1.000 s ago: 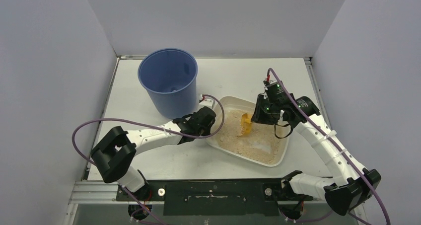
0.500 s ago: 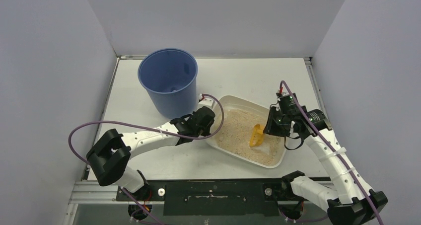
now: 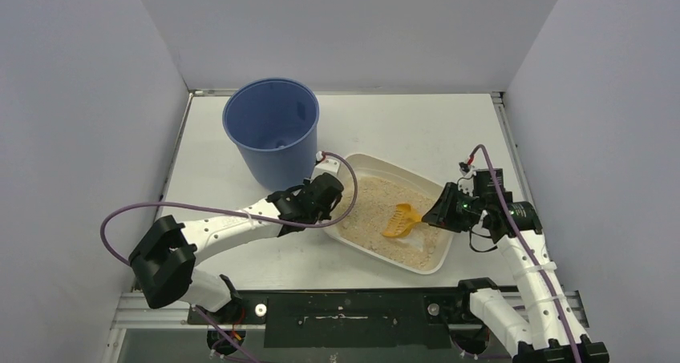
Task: Clean the litter box
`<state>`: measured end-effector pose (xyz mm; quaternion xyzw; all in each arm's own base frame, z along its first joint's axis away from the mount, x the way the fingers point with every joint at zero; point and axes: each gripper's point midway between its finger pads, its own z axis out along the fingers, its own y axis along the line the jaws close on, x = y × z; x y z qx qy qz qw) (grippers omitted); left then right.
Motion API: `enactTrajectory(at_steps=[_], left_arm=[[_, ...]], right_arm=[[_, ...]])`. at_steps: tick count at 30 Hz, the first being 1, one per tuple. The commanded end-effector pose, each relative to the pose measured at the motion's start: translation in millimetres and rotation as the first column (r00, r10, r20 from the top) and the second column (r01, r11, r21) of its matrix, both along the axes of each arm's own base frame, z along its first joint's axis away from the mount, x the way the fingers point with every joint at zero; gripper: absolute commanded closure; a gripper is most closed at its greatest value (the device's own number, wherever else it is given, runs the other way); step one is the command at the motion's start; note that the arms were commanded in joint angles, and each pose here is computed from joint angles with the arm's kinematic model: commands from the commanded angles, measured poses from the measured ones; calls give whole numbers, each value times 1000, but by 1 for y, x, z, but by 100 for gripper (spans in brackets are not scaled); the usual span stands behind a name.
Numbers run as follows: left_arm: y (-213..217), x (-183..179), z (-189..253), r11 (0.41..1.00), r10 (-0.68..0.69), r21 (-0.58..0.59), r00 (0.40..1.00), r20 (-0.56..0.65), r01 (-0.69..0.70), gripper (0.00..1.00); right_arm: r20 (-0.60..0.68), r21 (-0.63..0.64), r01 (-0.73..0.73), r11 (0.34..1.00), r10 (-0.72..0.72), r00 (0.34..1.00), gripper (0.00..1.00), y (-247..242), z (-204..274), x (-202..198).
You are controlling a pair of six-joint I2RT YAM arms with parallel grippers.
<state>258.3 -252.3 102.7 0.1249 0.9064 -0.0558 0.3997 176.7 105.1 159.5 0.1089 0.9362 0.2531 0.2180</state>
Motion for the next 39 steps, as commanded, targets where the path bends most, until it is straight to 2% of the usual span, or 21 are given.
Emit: enactTrajectory(at_steps=[1, 6, 10, 24, 31, 39], left_arm=[[-24, 19, 84, 990, -18, -136, 982, 187, 44, 100], [-25, 20, 97, 988, -29, -140, 977, 211, 60, 100], [-30, 21, 108, 985, -43, -153, 972, 231, 80, 100], [-58, 11, 157, 966, -115, -182, 938, 327, 182, 100], [-74, -3, 188, 950, -165, -176, 891, 423, 260, 100], [-70, -12, 226, 945, -153, -173, 843, 516, 278, 100]], right_arm=[[-23, 58, -18, 998, 19, 1000, 100, 7, -9, -10], [-42, 165, -31, 986, 38, 998, 100, 22, -30, -20], [-27, 175, -29, 984, 34, 999, 100, 23, -48, -21], [67, 349, 67, 935, -96, 993, 100, 55, -96, 7], [142, 461, 46, 886, -125, 982, 100, 79, -84, 31], [228, 464, 37, 885, -160, 960, 100, 79, -74, 54]])
